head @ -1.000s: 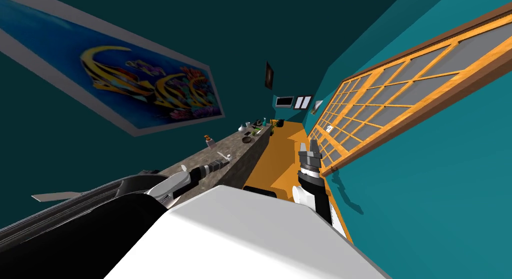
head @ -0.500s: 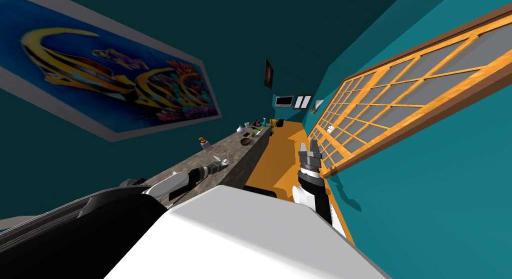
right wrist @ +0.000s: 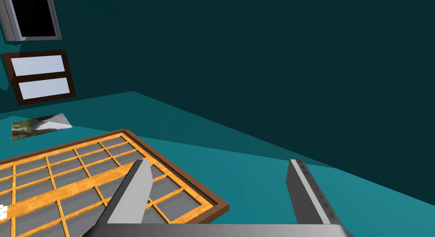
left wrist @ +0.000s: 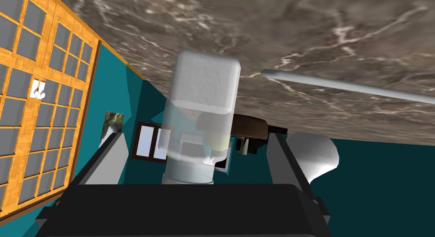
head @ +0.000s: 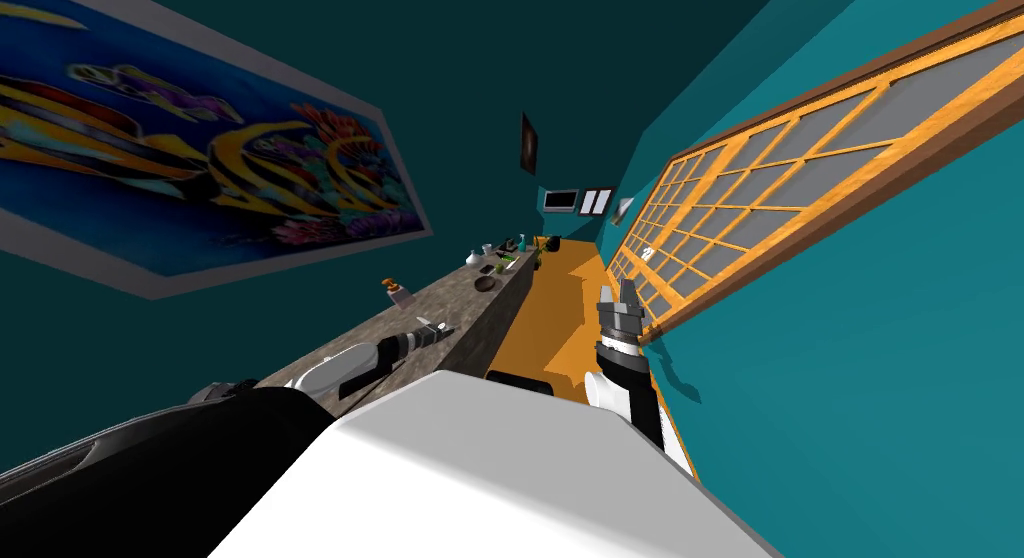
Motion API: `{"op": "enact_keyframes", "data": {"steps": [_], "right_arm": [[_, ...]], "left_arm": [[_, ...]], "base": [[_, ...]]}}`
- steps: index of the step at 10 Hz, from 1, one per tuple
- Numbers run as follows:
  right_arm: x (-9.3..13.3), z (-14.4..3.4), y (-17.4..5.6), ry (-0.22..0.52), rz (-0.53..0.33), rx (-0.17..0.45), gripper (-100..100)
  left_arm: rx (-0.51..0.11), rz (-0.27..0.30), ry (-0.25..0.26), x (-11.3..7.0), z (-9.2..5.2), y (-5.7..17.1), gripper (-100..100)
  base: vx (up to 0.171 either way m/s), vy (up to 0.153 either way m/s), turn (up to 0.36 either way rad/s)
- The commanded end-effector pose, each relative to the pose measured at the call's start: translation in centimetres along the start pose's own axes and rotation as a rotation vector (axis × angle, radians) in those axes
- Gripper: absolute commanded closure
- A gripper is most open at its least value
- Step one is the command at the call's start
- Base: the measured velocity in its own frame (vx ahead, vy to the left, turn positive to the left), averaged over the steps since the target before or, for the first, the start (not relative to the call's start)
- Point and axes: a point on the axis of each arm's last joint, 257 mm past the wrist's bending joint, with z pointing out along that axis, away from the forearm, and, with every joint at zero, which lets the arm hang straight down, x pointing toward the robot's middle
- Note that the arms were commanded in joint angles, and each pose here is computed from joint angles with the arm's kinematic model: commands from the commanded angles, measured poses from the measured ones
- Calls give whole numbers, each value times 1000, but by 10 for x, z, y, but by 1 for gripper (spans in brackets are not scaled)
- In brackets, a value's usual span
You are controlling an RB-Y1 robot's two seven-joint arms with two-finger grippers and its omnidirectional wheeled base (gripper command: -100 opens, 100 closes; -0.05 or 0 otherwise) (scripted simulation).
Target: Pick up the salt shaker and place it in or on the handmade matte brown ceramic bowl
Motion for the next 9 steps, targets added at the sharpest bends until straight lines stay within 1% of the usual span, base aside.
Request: {"op": "enact_keyframes", "data": {"steps": [1, 2, 3, 4, 8, 9], "right_arm": [[0, 0, 0, 0, 0, 0, 0], [0, 0, 0, 0, 0, 0, 0], [0, 0, 0, 0, 0, 0, 0], [0, 0, 0, 0, 0, 0, 0], [0, 0, 0, 0, 0, 0, 0], [0, 0, 0, 0, 0, 0, 0]], "left_arm": [[-26, -19, -6, 3, 1, 11, -100], [-41, -30, -9, 4, 1, 18, -100], [-32, -25, -8, 4, 1, 15, -100], [-33, -25, -8, 4, 1, 16, 100], [-33, -25, -14, 2, 1, 16, 100], [-34, -25, -14, 2, 1, 16, 0]], "base": [[-57, -25, -169], [-47, -29, -156], [-19, -11, -28], [0, 0, 0], [0, 0, 0], [0, 0, 0]]}}
